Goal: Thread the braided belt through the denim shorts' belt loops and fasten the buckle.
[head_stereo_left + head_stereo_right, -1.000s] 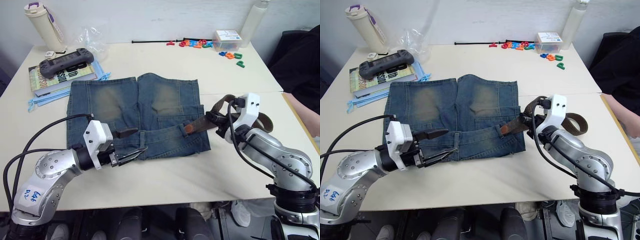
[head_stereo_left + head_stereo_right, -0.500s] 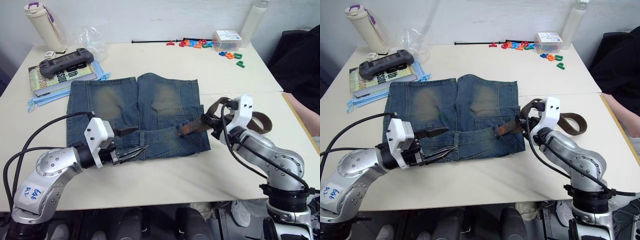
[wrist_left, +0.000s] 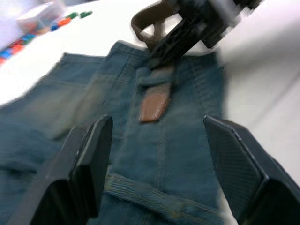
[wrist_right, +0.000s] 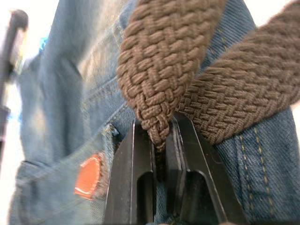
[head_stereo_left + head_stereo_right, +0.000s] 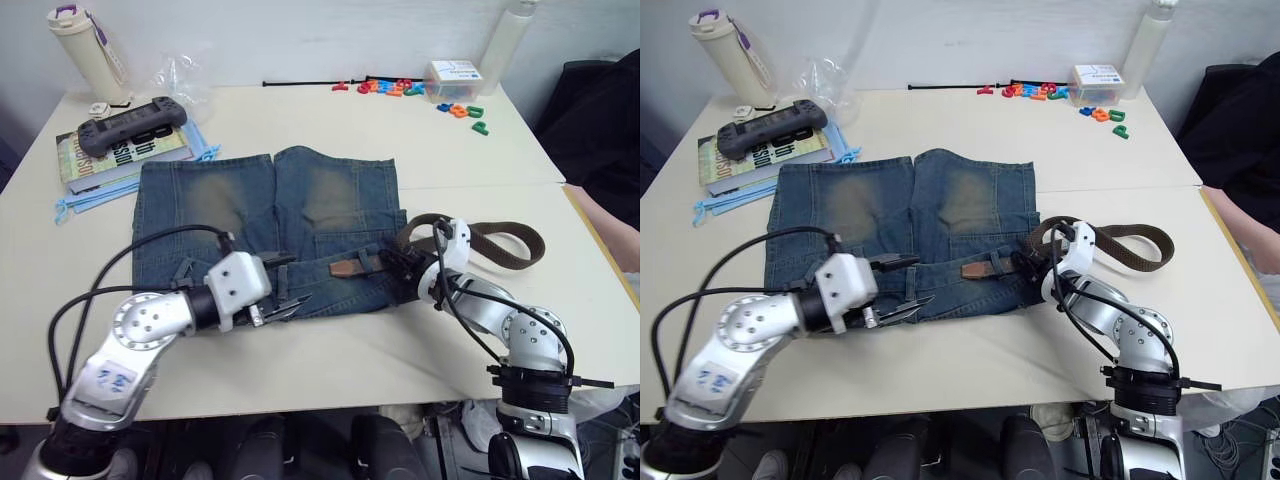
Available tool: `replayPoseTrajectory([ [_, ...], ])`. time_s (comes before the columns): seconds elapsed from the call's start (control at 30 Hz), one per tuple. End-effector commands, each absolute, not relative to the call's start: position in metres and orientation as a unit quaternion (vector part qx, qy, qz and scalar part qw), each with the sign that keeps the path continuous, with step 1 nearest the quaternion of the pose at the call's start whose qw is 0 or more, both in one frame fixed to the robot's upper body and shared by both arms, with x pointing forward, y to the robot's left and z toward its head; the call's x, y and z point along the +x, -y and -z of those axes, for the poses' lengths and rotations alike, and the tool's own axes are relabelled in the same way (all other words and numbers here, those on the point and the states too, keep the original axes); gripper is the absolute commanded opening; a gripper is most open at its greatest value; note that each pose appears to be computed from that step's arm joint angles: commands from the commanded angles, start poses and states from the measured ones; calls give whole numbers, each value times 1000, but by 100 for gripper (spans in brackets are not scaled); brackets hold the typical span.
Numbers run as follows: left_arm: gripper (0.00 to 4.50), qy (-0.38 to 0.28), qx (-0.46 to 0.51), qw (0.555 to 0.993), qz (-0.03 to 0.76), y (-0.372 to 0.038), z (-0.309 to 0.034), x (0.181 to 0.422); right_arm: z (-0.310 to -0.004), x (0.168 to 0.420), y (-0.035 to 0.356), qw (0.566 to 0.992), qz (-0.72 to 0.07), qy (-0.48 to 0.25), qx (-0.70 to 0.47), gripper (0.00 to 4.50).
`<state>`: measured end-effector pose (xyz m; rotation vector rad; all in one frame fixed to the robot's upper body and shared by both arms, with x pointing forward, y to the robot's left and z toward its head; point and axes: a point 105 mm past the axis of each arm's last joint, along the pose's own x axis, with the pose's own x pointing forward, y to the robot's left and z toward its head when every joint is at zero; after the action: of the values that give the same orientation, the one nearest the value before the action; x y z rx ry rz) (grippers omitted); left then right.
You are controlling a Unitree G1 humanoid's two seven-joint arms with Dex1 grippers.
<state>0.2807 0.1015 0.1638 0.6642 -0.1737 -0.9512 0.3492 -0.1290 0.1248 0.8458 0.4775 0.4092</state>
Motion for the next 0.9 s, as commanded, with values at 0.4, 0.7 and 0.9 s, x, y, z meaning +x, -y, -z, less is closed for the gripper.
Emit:
replayPoseTrajectory([
  [0.4, 343, 183, 425, 792, 398, -58, -133, 315, -121, 352, 119, 824, -217, -267, 451, 0],
  [0.7, 343, 173, 461, 777, 392, -42, -112, 334, -136, 348, 116, 832, -221, -241, 447, 0],
  [0.9, 318, 166, 452, 784, 393, -34, -109, 339, -140, 345, 114, 835, -219, -232, 447, 0],
])
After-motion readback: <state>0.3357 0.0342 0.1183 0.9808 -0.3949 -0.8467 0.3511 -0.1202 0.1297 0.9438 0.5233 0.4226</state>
